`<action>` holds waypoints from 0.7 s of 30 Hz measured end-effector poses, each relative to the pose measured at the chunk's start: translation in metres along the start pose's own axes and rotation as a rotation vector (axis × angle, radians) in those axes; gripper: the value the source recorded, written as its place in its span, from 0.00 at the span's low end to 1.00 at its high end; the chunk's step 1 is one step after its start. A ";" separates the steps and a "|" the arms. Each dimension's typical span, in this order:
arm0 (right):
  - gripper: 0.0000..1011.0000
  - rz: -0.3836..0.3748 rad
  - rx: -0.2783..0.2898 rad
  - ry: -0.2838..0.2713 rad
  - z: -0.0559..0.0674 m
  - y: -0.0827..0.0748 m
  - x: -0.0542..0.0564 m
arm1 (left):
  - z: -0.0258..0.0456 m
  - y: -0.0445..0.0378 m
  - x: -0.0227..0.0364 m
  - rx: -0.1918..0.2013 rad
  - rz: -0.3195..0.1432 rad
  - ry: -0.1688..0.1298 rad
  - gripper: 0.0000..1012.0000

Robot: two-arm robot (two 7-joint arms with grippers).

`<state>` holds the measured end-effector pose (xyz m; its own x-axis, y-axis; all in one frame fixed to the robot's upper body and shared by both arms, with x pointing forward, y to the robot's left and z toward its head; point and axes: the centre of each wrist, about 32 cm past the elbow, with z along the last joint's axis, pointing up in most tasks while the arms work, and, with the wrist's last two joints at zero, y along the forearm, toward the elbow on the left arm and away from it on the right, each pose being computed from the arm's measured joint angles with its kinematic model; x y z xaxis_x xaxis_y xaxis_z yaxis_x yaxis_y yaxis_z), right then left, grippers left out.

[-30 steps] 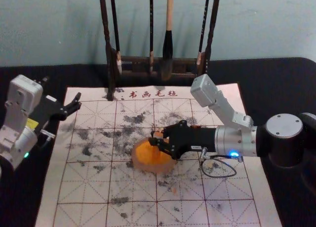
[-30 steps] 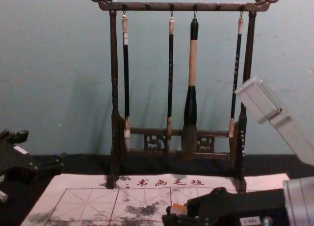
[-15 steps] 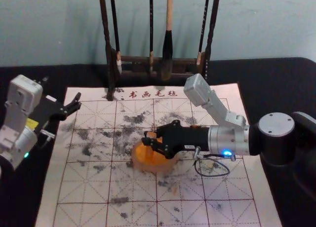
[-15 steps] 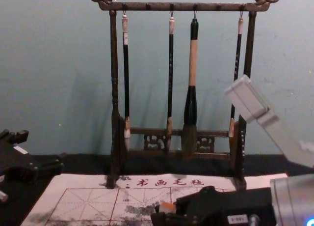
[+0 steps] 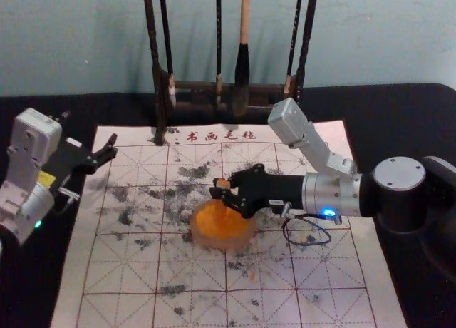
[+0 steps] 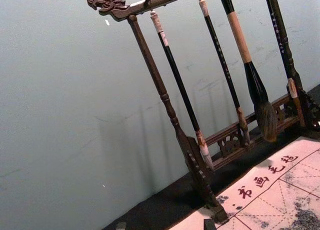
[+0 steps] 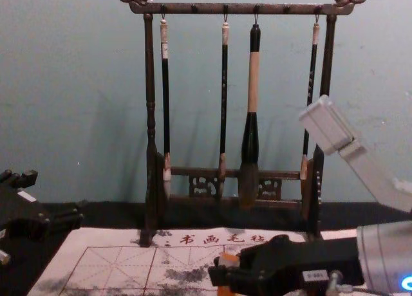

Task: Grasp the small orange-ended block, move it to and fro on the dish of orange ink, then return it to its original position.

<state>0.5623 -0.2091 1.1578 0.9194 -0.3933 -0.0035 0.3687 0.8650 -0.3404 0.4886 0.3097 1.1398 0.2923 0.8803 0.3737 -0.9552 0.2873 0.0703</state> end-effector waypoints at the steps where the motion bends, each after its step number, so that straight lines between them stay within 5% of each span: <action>1: 0.11 -0.006 -0.002 -0.001 0.000 -0.002 0.001 | 0.0000 0.0000 0.0000 0.000 0.000 0.000 0.99; 21: 0.11 -0.014 -0.022 -0.009 -0.003 -0.025 -0.010 | 0.0000 0.0000 0.0000 0.000 0.000 0.000 0.99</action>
<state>0.5435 -0.2271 1.1638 0.9155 -0.4022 0.0095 0.3783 0.8525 -0.3607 0.4886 0.3097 1.1398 0.2922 0.8803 0.3737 -0.9553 0.2873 0.0703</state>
